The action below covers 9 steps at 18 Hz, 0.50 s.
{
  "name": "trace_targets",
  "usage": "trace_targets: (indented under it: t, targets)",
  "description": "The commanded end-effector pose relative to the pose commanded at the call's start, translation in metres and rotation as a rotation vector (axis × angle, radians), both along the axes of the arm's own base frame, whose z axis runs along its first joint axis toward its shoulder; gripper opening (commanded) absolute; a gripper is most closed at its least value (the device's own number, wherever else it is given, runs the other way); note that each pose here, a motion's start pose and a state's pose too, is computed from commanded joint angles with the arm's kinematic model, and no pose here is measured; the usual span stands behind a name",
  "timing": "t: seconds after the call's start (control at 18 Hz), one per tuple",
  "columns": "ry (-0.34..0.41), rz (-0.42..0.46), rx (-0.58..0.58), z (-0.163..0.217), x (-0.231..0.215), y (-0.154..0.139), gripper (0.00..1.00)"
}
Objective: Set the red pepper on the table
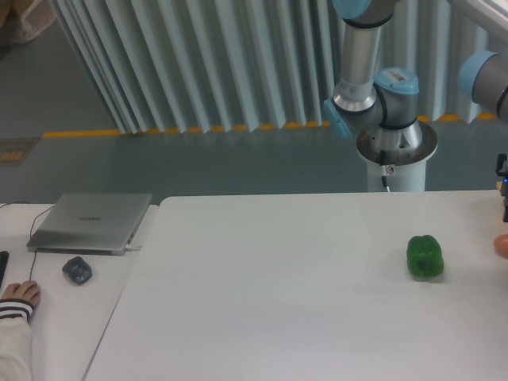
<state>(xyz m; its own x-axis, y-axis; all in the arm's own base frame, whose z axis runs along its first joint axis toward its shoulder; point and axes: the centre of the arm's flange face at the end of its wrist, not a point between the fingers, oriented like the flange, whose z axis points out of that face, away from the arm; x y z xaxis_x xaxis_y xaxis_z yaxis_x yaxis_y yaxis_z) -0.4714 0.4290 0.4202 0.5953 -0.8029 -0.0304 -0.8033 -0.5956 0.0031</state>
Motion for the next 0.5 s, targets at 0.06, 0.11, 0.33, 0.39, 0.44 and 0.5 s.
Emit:
trace_targets:
  t: [0.06, 0.11, 0.33, 0.39, 0.44, 0.5]
  targets:
    - [0.0, 0.0, 0.0, 0.0, 0.0, 0.0, 1.0]
    - [0.0, 0.0, 0.0, 0.0, 0.0, 0.0, 1.0]
    - [0.006, 0.0, -0.002, 0.002, 0.0, -0.001, 1.0]
    - [0.002, -0.001, -0.006, -0.001, 0.001, -0.001, 1.0]
    - [-0.005, 0.0, -0.012, -0.006, 0.003, -0.003, 1.0]
    - [0.014, 0.008, -0.011, -0.009, 0.002, -0.006, 1.0]
